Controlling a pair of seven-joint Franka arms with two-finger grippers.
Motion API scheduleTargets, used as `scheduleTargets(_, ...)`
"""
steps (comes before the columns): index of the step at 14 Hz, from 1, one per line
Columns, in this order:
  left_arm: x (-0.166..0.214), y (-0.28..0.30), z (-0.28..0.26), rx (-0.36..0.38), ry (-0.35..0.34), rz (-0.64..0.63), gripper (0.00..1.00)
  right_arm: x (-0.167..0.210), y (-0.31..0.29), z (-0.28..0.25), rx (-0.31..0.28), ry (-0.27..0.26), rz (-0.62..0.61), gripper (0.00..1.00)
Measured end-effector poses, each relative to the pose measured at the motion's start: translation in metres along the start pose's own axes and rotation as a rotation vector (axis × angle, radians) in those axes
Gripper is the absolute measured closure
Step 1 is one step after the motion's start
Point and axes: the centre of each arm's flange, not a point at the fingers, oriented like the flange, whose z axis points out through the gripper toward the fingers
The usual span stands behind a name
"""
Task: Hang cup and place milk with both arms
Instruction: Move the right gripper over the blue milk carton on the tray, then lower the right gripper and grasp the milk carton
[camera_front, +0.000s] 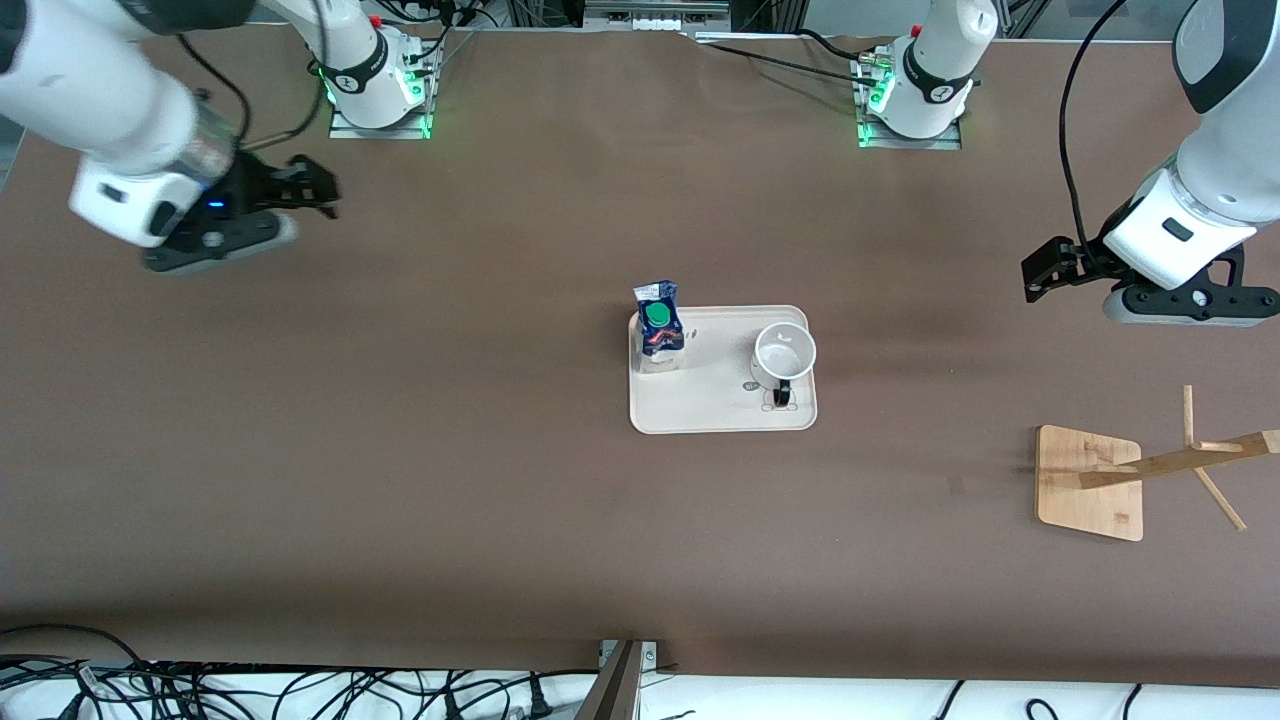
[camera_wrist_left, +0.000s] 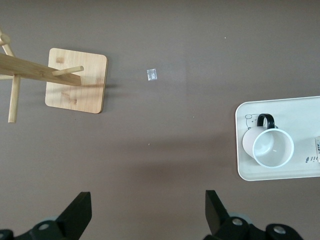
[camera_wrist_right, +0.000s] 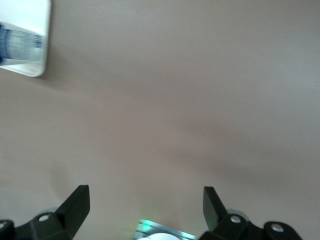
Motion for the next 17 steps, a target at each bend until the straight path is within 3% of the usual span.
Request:
scheduleTargets(2, 0.0, 0.0, 0.0, 0.0, 0.0, 0.0, 0.0, 0.029, -0.048, 0.015, 0.07, -0.016, 0.007, 0.0)
scheduleTargets(4, 0.0, 0.0, 0.0, 0.0, 0.0, 0.0, 0.0, 0.062, -0.105, 0.031, 0.085, 0.0, 0.022, 0.0)
scheduleTargets(8, 0.0, 0.0, 0.0, 0.0, 0.0, 0.0, 0.0, 0.107, -0.231, 0.086, 0.073, 0.101, 0.041, 0.0)
scheduleTargets(11, 0.0, 0.0, 0.0, 0.0, 0.0, 0.0, 0.0, 0.126, -0.281, 0.139, 0.073, 0.165, 0.007, 0.0)
scheduleTargets(17, 0.0, 0.0, 0.0, 0.0, 0.0, 0.0, 0.0, 0.12, -0.333, 0.186, -0.018, 0.198, -0.002, 0.0)
